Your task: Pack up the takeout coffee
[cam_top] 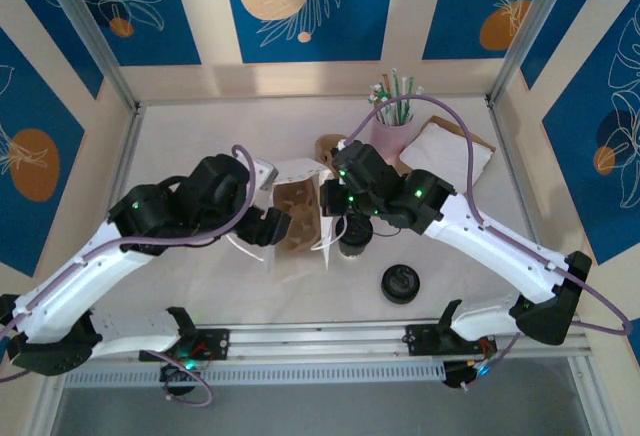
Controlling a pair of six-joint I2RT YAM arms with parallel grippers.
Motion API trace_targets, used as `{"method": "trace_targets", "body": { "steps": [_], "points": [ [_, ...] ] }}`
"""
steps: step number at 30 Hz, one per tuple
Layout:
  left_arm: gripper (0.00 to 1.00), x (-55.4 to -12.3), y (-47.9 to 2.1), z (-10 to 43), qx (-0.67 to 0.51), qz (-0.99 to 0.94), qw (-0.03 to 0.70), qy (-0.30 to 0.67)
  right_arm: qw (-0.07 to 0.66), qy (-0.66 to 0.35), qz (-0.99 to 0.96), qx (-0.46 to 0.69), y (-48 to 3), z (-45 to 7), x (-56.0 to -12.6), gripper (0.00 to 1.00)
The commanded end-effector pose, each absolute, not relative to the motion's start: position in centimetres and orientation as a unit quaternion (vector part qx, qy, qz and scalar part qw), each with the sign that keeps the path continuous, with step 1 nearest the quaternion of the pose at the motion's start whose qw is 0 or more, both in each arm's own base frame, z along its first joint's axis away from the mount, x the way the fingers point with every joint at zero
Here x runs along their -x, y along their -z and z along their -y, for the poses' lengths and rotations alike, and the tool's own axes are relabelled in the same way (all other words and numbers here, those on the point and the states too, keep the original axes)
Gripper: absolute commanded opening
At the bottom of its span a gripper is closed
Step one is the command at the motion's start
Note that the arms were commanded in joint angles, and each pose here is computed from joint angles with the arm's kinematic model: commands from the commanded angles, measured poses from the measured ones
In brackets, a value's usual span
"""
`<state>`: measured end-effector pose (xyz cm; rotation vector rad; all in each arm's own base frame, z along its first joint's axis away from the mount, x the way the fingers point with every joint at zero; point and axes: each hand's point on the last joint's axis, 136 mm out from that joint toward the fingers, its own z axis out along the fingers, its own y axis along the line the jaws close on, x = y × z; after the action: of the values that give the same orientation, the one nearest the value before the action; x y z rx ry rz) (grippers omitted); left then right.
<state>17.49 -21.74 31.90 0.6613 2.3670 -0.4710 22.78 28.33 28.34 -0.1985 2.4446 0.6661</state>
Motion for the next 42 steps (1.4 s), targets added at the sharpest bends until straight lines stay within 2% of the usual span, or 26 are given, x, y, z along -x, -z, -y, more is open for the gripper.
{"method": "trace_targets", "body": {
  "steps": [1,3,10,12,14,16,22,25,30,35,42],
  "points": [
    [0.75,-18.2,-31.6,20.1,-0.235,-0.91,0.32,0.122,0.303,-0.271,-0.911,0.072,-29.8,-28.5,-22.7,0.0],
    [0.66,-18.7,-31.3,20.2,-0.233,-0.911,0.323,0.112,0.304,-0.277,-0.909,0.077,-29.8,-28.7,-22.6,0.0],
    [0.2,-19.9,-30.8,22.4,-0.234,-0.909,0.324,0.121,0.302,-0.292,-0.902,0.099,-29.8,-29.1,-22.1,0.0],
    [0.1,-20.0,-30.8,22.7,-0.231,-0.909,0.323,0.125,0.3,-0.293,-0.902,0.102,-29.9,-29.1,-22.0,0.03],
    [0.03,-20.2,-31.0,22.5,-0.222,-0.91,0.328,0.123,0.3,-0.291,-0.902,0.103,-30.0,-28.8,-21.8,0.15],
    [0.0,-20.3,-31.4,22.0,-0.211,-0.91,0.336,0.119,0.301,-0.286,-0.904,0.101,-30.1,-28.1,-21.6,0.25],
    [0.0,-20.6,-32.3,21.1,-0.181,-0.912,0.35,0.113,0.301,-0.277,-0.909,0.074,-31.0,-23.9,-20.0,0.49],
    [0.0,-20.8,-32.6,20.6,-0.167,-0.913,0.356,0.107,0.313,-0.289,-0.903,0.061,-32.5,-21.4,-18.4,0.57],
    [0.0,-21.1,-32.4,20.2,-0.141,-0.919,0.355,0.097,0.329,-0.361,-0.869,0.082,-36.1,-20.5,-15.5,0.57],
    [0.0,-21.1,-32.1,19.9,-0.111,-0.925,0.349,0.098,0.316,-0.431,-0.831,0.155,-38.5,-25.1,-12.7,0.48],
    [0.0,-21.1,-32.4,19.1,-0.066,-0.929,0.35,0.1,0.294,-0.462,-0.795,0.263,-40.7,-32.8,-8.9,0.41]
  ]
}}
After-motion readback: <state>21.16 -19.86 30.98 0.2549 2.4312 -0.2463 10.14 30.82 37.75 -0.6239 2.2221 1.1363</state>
